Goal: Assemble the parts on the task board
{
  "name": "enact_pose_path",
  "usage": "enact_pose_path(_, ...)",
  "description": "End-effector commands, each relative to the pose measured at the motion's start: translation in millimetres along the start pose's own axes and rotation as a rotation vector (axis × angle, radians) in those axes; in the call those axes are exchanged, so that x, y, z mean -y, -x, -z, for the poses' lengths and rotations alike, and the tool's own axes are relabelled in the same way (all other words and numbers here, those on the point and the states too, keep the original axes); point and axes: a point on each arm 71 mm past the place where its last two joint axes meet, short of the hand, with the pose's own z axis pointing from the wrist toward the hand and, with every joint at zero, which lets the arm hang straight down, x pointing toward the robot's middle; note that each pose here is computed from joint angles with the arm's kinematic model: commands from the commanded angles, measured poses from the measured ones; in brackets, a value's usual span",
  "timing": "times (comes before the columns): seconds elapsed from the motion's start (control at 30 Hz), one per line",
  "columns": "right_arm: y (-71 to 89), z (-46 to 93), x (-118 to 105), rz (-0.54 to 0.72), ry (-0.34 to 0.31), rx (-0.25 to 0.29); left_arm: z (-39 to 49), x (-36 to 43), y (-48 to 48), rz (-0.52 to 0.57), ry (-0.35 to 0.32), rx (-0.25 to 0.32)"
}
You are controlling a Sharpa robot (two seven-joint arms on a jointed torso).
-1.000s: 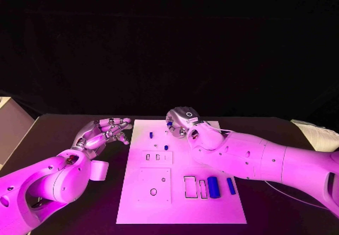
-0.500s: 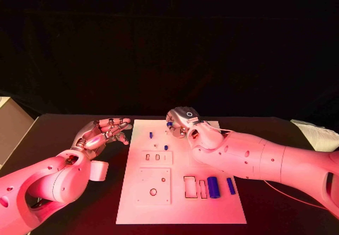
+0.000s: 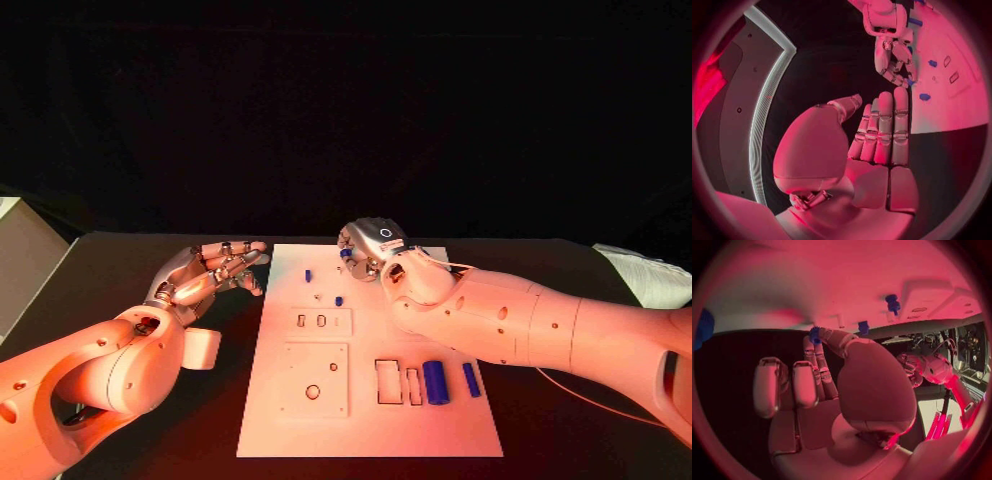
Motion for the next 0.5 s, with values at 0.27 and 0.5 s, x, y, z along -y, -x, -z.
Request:
enact_pose_path(0.27,-2.6,0.9,-5.8,-0.008,0.023,-0.006,-0.6,0.5,-2.2,0.003,-0.005,-0.018)
enact_pose_path(0.5,-3.4,-0.4,-8.5,-0.012,0.026,-0.01,-0.9,0.2,-2.4,0.004,-0.004,-0.018)
